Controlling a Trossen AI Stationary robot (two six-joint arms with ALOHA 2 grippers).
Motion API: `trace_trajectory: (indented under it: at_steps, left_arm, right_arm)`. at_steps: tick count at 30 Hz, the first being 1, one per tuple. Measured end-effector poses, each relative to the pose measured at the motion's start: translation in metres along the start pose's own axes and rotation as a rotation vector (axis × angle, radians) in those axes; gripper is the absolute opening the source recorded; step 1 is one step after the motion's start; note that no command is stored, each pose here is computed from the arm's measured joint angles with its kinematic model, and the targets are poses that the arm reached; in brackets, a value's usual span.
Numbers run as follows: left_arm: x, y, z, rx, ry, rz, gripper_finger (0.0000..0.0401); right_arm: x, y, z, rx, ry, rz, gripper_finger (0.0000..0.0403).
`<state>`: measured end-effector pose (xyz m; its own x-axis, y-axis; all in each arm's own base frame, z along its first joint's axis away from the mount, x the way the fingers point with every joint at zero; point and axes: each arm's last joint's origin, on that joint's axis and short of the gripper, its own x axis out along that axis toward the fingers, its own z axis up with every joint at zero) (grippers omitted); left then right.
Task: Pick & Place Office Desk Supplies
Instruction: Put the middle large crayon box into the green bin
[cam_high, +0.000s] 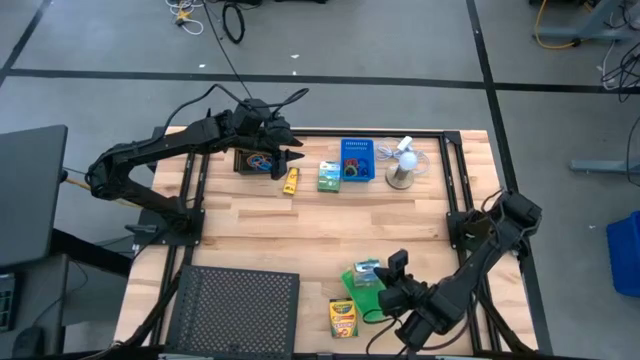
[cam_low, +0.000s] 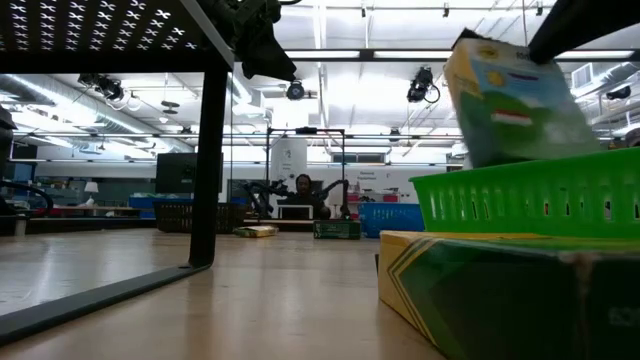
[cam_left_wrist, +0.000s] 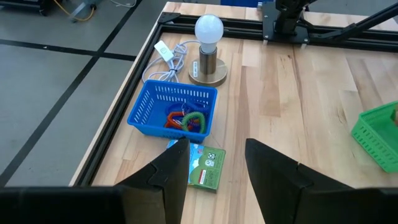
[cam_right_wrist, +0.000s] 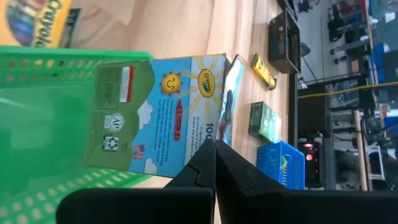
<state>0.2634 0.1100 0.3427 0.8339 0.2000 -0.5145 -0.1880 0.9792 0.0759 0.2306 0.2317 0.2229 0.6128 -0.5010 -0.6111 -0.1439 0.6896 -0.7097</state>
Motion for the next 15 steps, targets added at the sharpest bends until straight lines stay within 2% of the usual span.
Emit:
trace_trajectory:
  at_steps: [15]
  left_arm:
    - [0.0,0.0,0.0,0.0,0.0,0.0,0.0166]
  right_arm:
    - [-0.0005,0.0006,0.0003,-0.002,-0.004,0.002,0.0]
